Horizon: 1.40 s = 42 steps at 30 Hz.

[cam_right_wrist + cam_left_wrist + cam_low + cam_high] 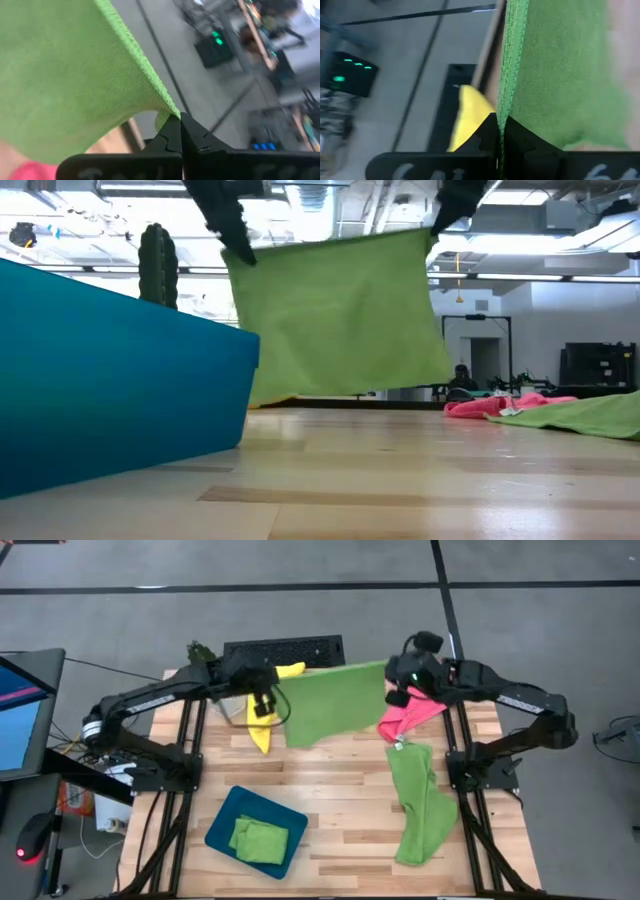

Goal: Fold microfiber towels
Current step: Fold the top green microfiber

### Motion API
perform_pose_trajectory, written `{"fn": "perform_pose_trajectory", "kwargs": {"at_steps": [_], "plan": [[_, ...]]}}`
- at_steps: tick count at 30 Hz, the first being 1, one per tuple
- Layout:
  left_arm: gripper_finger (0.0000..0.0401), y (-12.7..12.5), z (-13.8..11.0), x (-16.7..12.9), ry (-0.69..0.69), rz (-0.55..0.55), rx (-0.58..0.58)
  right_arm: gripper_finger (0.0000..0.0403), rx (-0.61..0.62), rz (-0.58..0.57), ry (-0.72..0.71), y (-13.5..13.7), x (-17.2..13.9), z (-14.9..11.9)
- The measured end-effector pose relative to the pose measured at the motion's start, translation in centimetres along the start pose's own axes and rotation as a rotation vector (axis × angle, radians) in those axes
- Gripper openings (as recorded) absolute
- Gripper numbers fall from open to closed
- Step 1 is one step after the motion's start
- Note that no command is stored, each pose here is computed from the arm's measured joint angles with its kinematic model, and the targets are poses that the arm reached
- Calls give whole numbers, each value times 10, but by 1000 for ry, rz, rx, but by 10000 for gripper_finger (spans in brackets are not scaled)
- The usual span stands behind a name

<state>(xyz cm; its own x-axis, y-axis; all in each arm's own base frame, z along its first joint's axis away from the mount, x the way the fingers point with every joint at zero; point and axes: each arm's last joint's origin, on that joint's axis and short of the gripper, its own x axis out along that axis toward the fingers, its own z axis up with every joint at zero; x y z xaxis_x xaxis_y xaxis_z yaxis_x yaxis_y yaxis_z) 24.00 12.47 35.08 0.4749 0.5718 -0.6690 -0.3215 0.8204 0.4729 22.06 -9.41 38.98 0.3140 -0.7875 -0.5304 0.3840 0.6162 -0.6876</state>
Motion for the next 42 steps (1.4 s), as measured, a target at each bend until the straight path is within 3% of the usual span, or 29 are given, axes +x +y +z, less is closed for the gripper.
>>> {"fn": "perform_pose_trajectory", "kwargs": {"at_steps": [6,9,13,20,24,29,35,38,42], "plan": [[0,39,12,27,-18,176,69,8,68,-143,53,-28,51,5],[0,47,17,27,35,263,111,7,83,-146,61,-30,61,5],[0,37,13,21,66,182,112,7,64,-60,102,-18,58,1],[0,-10,-4,16,187,-209,8,6,109,268,203,31,41,-12],[0,-51,-15,18,281,-308,41,6,52,384,260,82,31,-23],[0,-103,-25,15,303,-384,84,8,6,443,309,137,14,-44],[0,-155,-30,-1,253,-447,105,8,30,529,320,177,-22,-59],[0,-171,-32,-11,231,-467,164,8,-19,561,291,191,-35,-60],[0,-172,-31,-12,207,-383,201,8,-51,528,275,192,-34,-60]]}}
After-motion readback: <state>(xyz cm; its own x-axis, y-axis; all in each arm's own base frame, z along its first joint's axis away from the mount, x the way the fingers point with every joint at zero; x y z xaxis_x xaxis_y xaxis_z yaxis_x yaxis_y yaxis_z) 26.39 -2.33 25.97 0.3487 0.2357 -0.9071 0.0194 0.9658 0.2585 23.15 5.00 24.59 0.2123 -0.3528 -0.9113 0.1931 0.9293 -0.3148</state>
